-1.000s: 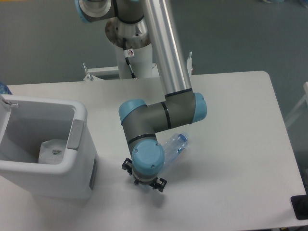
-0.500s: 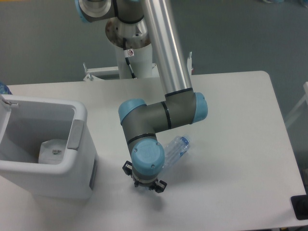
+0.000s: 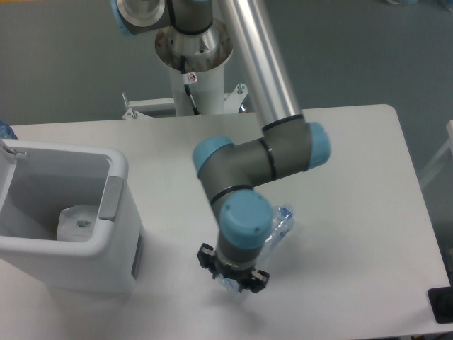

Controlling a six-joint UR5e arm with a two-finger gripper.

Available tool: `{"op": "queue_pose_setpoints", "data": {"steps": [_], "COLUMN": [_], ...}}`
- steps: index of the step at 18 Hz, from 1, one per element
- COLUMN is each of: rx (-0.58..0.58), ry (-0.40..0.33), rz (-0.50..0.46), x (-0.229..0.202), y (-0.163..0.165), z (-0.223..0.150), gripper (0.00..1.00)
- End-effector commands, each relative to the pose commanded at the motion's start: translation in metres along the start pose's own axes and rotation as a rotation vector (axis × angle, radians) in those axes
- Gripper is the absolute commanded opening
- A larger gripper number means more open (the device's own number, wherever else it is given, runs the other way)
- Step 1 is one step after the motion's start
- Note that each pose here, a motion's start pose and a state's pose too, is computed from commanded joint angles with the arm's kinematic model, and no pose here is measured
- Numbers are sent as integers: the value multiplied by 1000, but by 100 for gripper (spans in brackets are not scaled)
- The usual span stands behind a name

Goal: Place the trash in the trash can
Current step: 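Lower the gripper and close it around the bottle's cap end, then lift the bottle and carry it over the trash bin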

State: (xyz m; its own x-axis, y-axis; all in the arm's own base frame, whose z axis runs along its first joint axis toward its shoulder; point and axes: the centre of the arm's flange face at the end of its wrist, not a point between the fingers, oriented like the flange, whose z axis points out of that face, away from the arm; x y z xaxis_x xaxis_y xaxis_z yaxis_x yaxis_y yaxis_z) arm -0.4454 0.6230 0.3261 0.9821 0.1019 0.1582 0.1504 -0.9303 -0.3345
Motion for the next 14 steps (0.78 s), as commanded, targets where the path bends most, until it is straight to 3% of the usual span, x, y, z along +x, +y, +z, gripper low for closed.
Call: {"op": "queue_pose_setpoints", "data": {"steps": [3, 7, 10, 14], "rx": [123, 355, 498, 580], "ry": [82, 203, 232, 234], "rz": [-55, -149, -164, -130], "x": [-8, -17, -20, 8], "y": [-2, -11, -17, -24], "z": [-32, -105, -155, -206], "gripper": [25, 26, 26, 26]}}
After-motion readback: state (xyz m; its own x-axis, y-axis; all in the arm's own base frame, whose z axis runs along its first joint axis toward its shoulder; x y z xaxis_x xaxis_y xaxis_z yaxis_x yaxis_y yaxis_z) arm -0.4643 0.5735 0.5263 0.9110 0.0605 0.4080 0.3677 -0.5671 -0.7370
